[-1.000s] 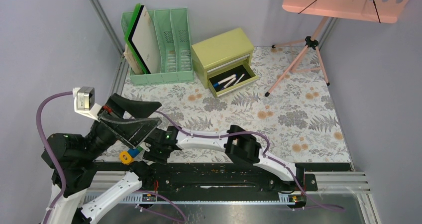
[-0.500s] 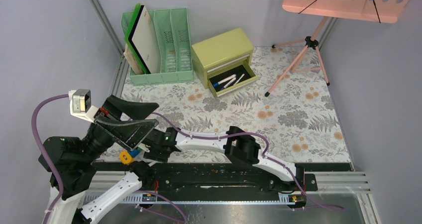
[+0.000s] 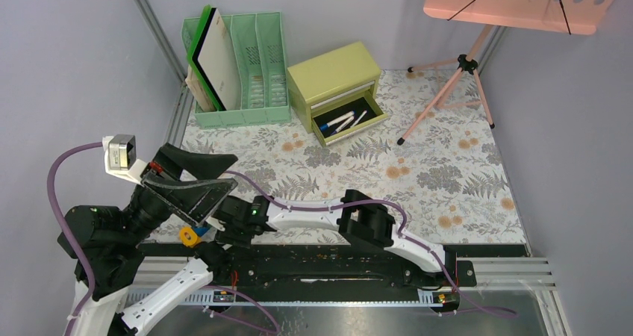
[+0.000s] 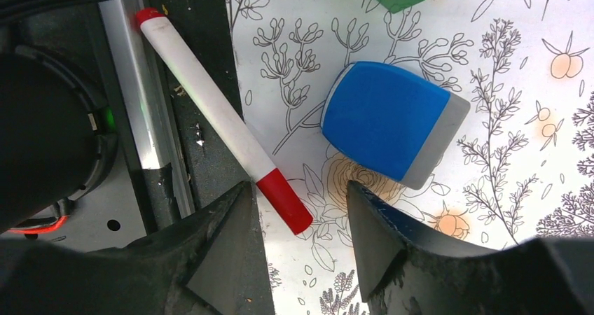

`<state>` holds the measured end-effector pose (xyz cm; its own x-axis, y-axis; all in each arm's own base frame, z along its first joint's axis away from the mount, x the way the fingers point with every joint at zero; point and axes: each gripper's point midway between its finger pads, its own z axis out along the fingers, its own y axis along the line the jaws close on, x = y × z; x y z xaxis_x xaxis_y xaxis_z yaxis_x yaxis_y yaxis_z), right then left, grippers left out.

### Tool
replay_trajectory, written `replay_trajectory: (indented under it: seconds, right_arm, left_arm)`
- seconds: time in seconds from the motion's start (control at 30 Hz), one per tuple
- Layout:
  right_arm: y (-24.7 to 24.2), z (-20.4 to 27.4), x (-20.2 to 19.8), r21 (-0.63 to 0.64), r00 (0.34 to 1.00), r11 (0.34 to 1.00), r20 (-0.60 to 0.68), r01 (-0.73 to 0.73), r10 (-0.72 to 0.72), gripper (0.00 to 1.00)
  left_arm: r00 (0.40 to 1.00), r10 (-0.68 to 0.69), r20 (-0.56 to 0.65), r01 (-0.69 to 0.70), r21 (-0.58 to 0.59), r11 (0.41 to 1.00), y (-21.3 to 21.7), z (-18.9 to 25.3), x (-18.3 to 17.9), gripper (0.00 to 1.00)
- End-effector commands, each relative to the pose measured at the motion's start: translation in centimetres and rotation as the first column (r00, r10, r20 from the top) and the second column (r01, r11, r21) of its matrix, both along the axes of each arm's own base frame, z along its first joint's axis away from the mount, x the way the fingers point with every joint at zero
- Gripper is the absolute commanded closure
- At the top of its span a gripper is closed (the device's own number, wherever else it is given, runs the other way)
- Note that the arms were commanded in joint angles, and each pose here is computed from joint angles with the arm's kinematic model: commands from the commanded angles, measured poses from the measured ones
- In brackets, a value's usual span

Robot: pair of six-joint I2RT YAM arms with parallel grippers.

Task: Organize the desk
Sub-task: Pick up the stationery from the corner of the board.

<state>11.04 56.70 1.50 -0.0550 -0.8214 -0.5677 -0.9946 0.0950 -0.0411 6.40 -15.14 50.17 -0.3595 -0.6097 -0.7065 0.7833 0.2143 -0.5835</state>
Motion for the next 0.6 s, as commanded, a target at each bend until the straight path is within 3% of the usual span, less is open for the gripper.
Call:
replay_trajectory:
  seconds: [0.0, 0.3, 0.57]
  right_arm:
    - [1.0, 0.1, -2.5, 0.015, 0.997, 0.997, -0.035, -0.069, 0.070, 0.42]
    - [0.1, -2.1, -2.3, -0.057, 0.998, 0.996, -0.007, -0.068, 0.067, 0.63]
    - [-4.4, -3.0, -0.8, -0.100, 0.993, 0.994, 0.106, -0.042, 0.053, 0.84]
  left_arm:
    - [0.999, 0.020, 0.034, -0.019, -0.028, 0.999, 0.7, 0.8, -0.4, 0.01]
    - [0.998, 0.043, 0.036, -0.042, -0.032, 0.999, 1.3, 0.9, -0.5, 0.01]
    - [0.998, 0.048, 0.033, -0.047, -0.030, 0.998, 1.3, 0.8, -0.4, 0.01]
